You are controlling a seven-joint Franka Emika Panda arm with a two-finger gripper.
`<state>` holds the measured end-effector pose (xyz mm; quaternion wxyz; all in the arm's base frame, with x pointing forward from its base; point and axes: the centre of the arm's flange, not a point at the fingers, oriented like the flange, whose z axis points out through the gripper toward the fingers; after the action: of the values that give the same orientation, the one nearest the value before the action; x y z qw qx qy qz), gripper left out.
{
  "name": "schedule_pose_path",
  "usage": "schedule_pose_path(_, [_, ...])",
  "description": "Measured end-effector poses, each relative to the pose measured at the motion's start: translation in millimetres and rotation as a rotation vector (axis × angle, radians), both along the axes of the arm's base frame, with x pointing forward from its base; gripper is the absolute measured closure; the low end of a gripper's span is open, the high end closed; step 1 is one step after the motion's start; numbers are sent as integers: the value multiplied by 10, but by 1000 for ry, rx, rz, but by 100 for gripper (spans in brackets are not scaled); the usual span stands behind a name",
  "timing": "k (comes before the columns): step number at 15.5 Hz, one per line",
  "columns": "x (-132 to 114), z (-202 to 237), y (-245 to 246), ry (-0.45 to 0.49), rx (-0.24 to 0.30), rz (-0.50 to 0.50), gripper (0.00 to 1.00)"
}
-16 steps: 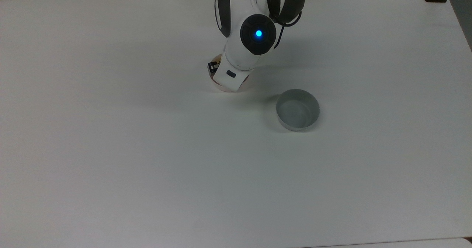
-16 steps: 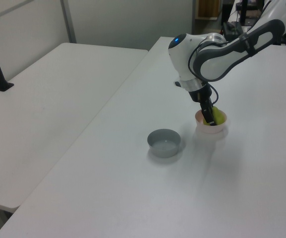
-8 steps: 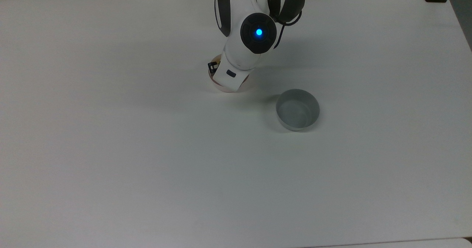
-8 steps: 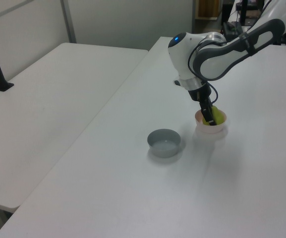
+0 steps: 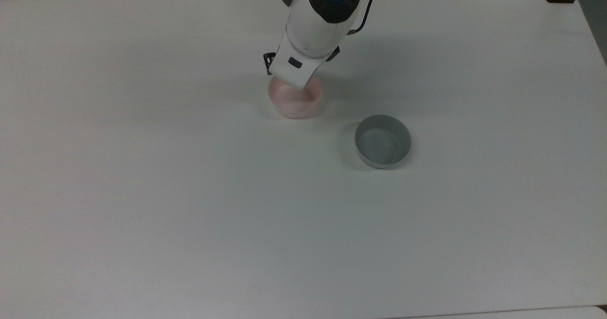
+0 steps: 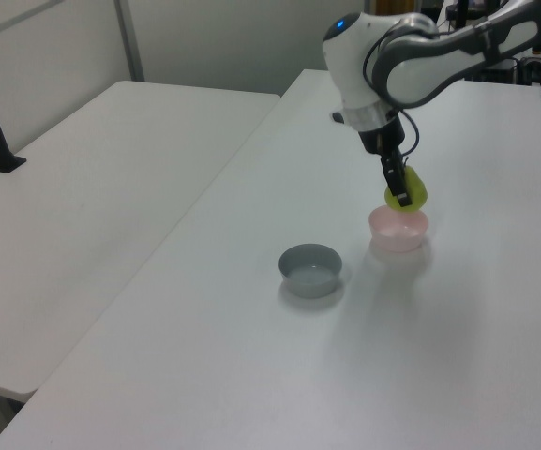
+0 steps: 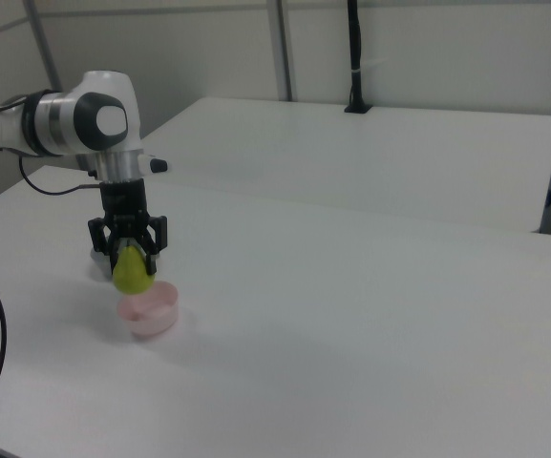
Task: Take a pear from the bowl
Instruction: 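Lift the pear out of the pink bowl and carry it beside the bowl, then lower the pear onto the table next to the pink bowl and release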
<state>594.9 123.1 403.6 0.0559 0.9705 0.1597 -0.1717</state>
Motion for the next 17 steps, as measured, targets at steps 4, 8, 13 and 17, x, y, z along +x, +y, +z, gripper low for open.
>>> schedule_pose_path(4, [-16,169,-132,-14,2,-22,29])
schedule_pose_path(8, [50,197,-591,-16,6,-68,29])
schedule_pose_path(13, [108,231,-1823,-36,20,-153,29])
schedule_pose_path(17, [187,-41,-1923,-29,17,-155,29])
